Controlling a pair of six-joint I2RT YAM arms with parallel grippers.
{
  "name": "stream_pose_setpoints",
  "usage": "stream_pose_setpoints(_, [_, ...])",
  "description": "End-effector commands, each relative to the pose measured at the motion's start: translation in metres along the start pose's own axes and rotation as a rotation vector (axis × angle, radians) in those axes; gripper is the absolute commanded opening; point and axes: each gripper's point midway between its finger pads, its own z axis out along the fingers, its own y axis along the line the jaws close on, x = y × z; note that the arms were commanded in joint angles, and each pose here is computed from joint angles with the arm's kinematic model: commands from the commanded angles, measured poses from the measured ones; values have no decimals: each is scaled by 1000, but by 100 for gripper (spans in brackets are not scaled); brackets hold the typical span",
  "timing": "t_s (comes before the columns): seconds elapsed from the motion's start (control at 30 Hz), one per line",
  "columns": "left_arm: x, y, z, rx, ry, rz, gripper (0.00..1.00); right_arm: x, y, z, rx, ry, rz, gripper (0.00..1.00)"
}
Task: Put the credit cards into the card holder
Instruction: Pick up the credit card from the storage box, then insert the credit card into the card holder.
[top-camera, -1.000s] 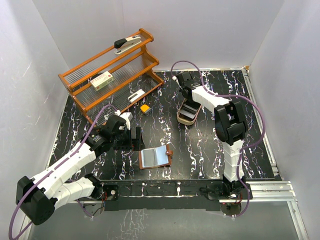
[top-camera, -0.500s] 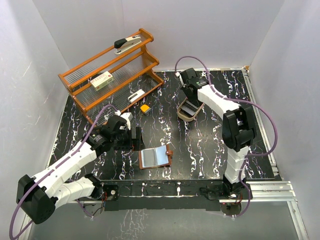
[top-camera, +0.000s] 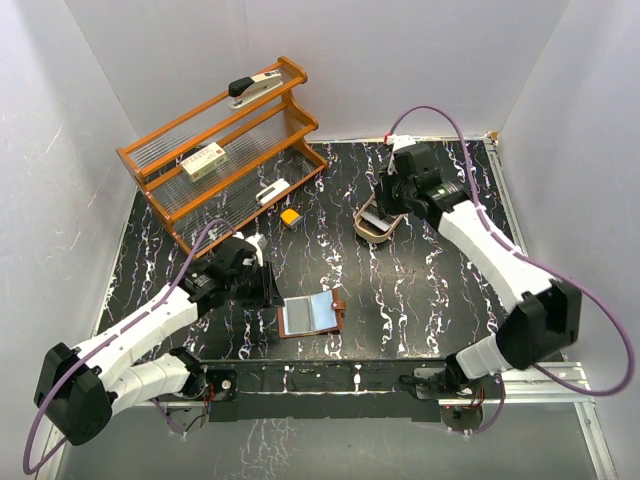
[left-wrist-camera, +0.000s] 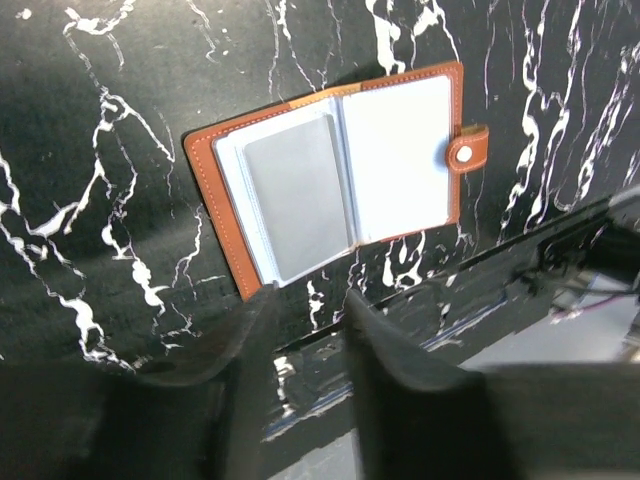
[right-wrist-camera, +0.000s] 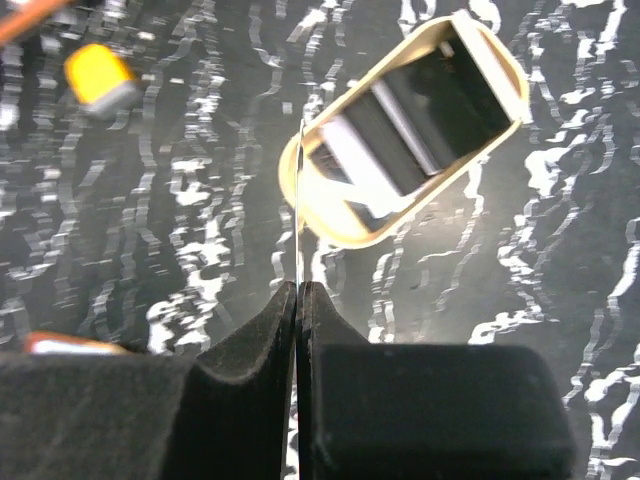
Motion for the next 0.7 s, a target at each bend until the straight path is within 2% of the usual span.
stream_pose_setpoints(0.0, [1, -11, 5, 59, 9, -62, 19, -15, 39, -43, -186, -111, 169, 0])
stream_pose_setpoints(0.13, [5, -10, 12, 64, 21, -98, 2, 0, 64, -68, -340, -108, 283, 0])
stream_pose_setpoints(0.17, [5, -10, 14, 67, 24, -104, 0, 5, 69, -72, -375, -106, 308, 0])
stream_pose_setpoints(0.3, [9, -6, 24, 58, 39, -125, 0, 29, 94, -84, -526, -70, 373, 0])
stream_pose_setpoints(0.67, [25, 19, 46, -18, 74, -156, 0, 101, 149, -75, -658, 113, 395, 0])
